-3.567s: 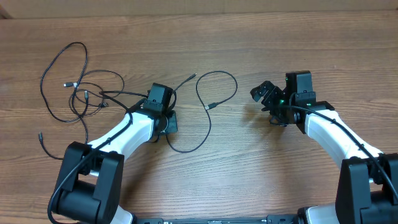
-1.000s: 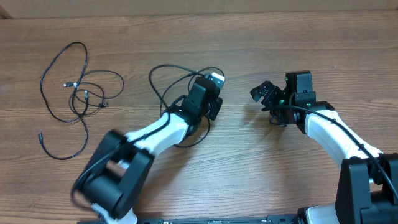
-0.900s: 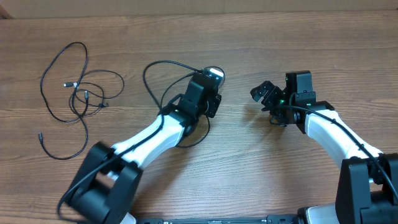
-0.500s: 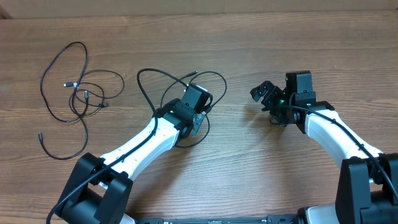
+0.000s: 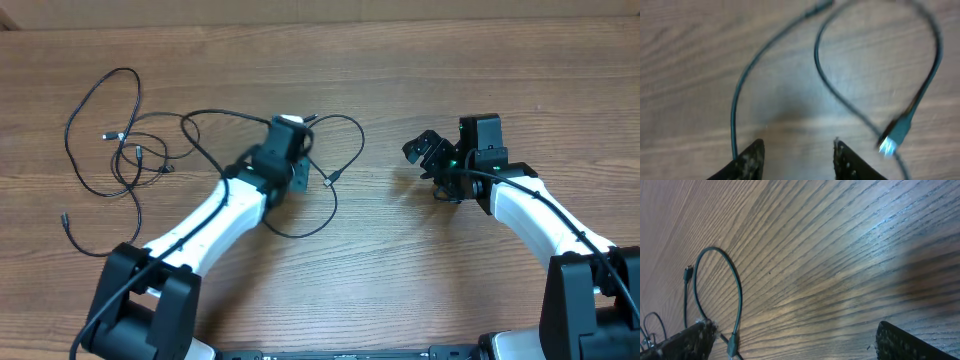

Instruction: Untangle cables

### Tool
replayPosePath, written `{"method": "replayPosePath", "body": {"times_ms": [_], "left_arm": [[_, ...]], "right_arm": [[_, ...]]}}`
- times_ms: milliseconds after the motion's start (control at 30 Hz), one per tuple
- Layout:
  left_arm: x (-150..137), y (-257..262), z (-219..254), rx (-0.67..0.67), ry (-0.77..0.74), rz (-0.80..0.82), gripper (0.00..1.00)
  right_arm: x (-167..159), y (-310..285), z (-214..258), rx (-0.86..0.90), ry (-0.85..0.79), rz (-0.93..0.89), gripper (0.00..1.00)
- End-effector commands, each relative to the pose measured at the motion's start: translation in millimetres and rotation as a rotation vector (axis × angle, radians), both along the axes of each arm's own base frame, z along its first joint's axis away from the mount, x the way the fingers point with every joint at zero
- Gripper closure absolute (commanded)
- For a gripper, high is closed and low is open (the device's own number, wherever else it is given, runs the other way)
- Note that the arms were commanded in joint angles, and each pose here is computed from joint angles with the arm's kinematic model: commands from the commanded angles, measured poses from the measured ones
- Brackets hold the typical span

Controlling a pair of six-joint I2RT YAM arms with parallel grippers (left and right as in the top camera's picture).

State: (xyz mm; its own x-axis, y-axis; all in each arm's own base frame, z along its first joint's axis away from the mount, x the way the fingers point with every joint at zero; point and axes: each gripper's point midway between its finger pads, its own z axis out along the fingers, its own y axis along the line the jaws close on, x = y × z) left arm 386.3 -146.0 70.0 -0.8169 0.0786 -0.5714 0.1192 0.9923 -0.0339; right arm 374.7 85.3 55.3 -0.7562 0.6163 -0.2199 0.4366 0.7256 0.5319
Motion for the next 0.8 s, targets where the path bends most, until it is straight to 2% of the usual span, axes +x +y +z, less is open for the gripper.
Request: {"method": "replayPosePath", "body": {"times_ms": [0,33,67,200,233,333,533,567,767], "left_arm": [[8,-8,6,-0.146,0.0,0.012,0.63],[11,-9,7,-0.161,-0.007,0.027,0.69],[13,-11,8,-0.177,-0.014,0.04,0.7],[13,-25,2,-0.225,-0.003,0.075,0.59],[13,-27,-1,-0.226,0.0,0.074,0.61],[15,-37,-12,-0.257,0.016,0.079,0.75],[19,-52,-38,-0.301,0.04,0.122,0.87],[29,-62,-39,-0.328,-0.004,0.104,0.94],[48,-76,-45,-0.371,-0.082,0.084,0.96]], "right_arm": [[0,0,-3,0.005,0.005,-0.002,0.0],[0,0,-3,0.005,0.005,-0.002,0.0],[0,0,-3,0.005,0.005,-0.002,0.0],[0,0,-3,0.005,0.005,-0.002,0.0],[0,0,-3,0.005,0.005,-0.002,0.0],[0,0,-3,0.005,0.005,-0.002,0.0],[0,0,-2,0.005,0.005,-0.002,0.0],[0,0,-3,0.005,0.005,-0.002,0.0],[0,0,-3,0.005,0.005,-0.002,0.0]]}}
